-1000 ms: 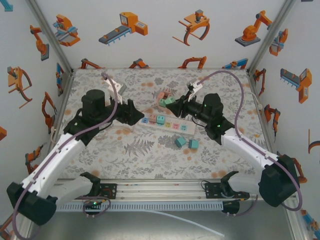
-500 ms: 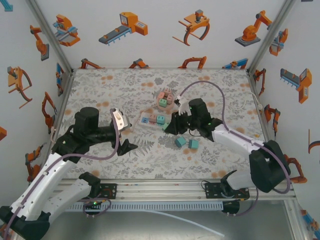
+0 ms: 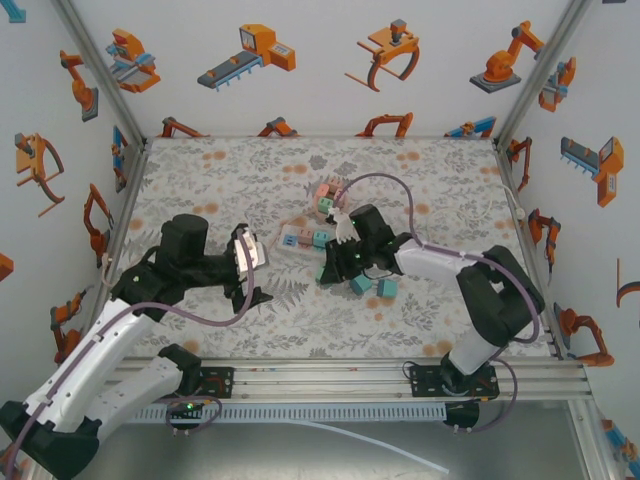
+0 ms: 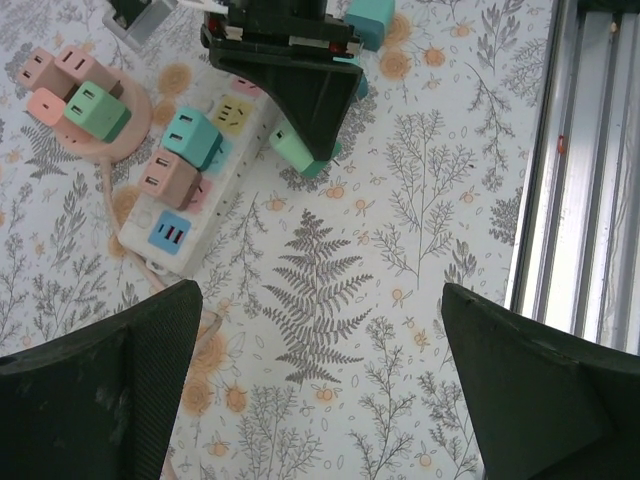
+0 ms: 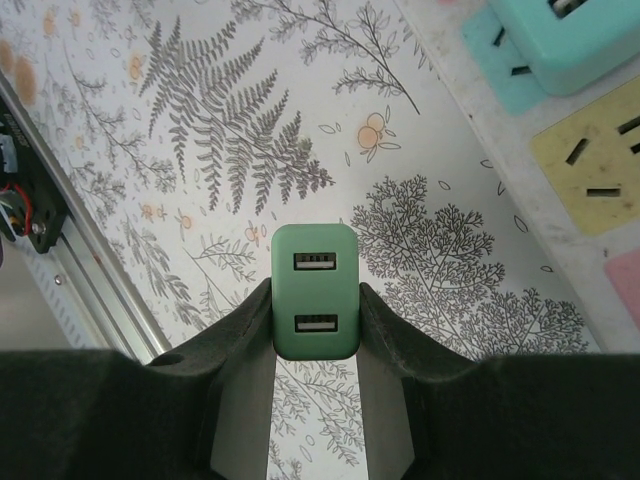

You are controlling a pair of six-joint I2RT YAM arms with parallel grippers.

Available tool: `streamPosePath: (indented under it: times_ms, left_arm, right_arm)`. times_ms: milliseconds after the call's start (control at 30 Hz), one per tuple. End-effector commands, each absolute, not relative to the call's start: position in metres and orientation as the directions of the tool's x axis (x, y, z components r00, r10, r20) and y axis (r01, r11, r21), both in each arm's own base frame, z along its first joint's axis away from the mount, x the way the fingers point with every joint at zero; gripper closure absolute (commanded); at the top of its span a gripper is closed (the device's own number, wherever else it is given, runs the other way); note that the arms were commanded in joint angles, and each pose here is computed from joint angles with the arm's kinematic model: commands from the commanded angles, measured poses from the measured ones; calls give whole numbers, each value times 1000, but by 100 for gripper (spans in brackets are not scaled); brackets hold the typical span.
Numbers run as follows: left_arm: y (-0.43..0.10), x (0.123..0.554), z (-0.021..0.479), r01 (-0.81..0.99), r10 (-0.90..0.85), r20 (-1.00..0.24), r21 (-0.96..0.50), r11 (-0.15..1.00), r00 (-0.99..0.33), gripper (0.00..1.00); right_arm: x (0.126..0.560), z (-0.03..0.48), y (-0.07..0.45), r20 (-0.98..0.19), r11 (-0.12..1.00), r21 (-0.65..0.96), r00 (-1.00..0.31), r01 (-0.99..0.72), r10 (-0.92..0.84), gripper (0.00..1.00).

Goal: Pull the plug off the socket

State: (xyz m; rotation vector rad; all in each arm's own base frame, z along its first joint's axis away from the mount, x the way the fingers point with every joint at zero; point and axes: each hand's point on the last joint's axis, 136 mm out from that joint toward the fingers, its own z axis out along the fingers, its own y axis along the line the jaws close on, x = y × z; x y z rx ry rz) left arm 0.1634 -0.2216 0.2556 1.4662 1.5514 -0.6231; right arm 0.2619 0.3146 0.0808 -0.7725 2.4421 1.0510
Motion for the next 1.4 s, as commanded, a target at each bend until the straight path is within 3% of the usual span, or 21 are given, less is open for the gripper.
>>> streamPosePath:
  times_ms: [0, 200, 333, 667, 1000, 1167, 1267, 1367]
  left_arm:
    - [-223, 163, 263, 957, 520, -844, 246, 154, 134, 3]
    - [-223, 165, 261, 954, 520, -844, 250, 163, 133, 3]
    - [-225, 168, 262, 954, 514, -849, 244, 174, 123, 3]
    - [-224, 181, 267, 938, 514, -853, 246, 242, 91, 3]
    - [-221, 189, 273, 918, 513, -854, 269, 291, 87, 3]
    - [-221, 195, 283, 902, 479, -874, 268, 339, 80, 3]
    - [-222, 202, 289, 890, 442, -896, 237, 389, 46, 3]
    - [-220, 217, 295, 854, 394, -919, 202, 480, -3, 3]
  right_arm:
    - [265, 77, 322, -518, 578, 544, -785, -608, -340, 82]
    - [260, 59, 312, -478, 625, 513, -800, -589, -361, 74]
    - [262, 49, 300, -461, 679, 452, -803, -579, -378, 51]
    - [269, 67, 294, -520, 695, 399, -772, -598, -367, 49]
    - [282, 122, 293, -678, 686, 341, -673, -643, -295, 50]
    - [291, 164, 289, -821, 670, 259, -524, -695, -227, 50]
    - [295, 188, 282, -923, 665, 129, -334, -735, -190, 51]
    - [289, 212, 277, -982, 635, -73, -54, -769, -179, 51]
